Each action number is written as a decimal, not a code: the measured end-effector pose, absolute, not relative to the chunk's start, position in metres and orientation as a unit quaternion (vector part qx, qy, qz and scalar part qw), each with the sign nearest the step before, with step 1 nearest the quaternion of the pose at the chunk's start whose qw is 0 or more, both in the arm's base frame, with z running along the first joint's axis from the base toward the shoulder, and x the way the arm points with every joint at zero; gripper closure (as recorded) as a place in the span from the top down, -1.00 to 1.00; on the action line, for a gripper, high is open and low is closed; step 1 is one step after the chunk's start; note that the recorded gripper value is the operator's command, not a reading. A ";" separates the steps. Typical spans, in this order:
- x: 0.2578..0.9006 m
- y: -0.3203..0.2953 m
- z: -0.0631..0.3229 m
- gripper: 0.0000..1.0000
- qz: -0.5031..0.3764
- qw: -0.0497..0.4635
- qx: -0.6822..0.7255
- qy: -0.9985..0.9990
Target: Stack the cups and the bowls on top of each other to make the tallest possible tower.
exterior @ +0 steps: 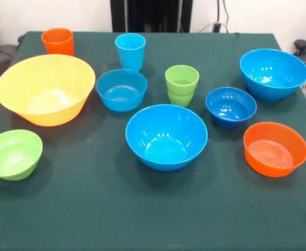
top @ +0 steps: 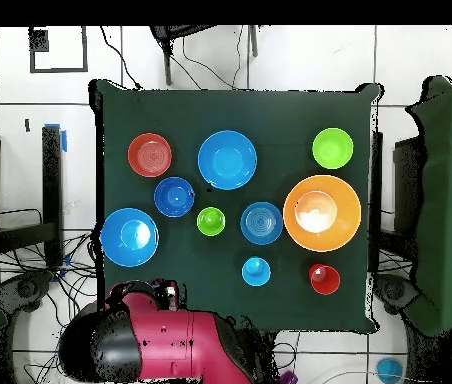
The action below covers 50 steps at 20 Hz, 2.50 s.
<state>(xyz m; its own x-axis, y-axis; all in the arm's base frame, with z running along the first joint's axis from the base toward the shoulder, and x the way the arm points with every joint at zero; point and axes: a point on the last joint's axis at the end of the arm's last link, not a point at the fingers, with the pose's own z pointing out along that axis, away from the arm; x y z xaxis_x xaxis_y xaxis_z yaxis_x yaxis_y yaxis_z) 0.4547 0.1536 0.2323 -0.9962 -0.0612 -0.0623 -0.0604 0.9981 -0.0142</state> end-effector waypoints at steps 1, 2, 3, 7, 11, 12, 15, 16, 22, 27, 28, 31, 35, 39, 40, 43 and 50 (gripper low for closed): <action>0.455 0.154 0.232 -1.00 -0.006 0.031 -0.030 0.999; 0.454 0.154 0.231 -1.00 -0.006 0.029 -0.030 0.999; 0.454 0.154 0.229 -1.00 -0.006 0.028 -0.030 0.999; 0.455 0.153 0.224 -1.00 -0.006 0.030 -0.030 0.999; 0.457 0.153 0.212 -1.00 -0.008 0.035 -0.029 0.999; 0.458 0.152 0.207 -1.00 -0.009 0.038 -0.029 0.999; 0.460 0.151 0.194 -1.00 -0.011 0.045 -0.028 0.999; 0.461 0.151 0.188 -1.00 -0.011 0.049 -0.028 0.998; 0.470 0.137 0.139 -1.00 -0.018 0.074 -0.026 0.997; 0.474 0.121 0.104 -1.00 -0.021 0.082 -0.022 0.996; 0.474 0.118 0.097 -1.00 -0.022 0.081 -0.020 0.996; 0.471 0.116 0.081 -1.00 -0.022 0.075 -0.021 0.997; 0.464 0.116 0.066 -1.00 -0.022 0.065 -0.026 0.997; 0.453 0.116 0.043 -1.00 -0.022 0.062 -0.037 0.997; 0.451 0.116 0.038 -1.00 -0.022 0.062 -0.040 0.997; 0.444 0.116 0.021 -1.00 -0.021 0.065 -0.051 0.996; 0.427 0.116 -0.008 -1.00 -0.018 0.060 -0.070 0.996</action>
<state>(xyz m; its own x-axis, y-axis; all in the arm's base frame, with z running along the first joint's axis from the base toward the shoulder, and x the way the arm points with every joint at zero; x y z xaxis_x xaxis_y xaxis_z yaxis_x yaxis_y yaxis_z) 0.4273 0.1164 -0.0079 -0.9832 -0.1405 -0.1161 -0.1363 0.9897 -0.0436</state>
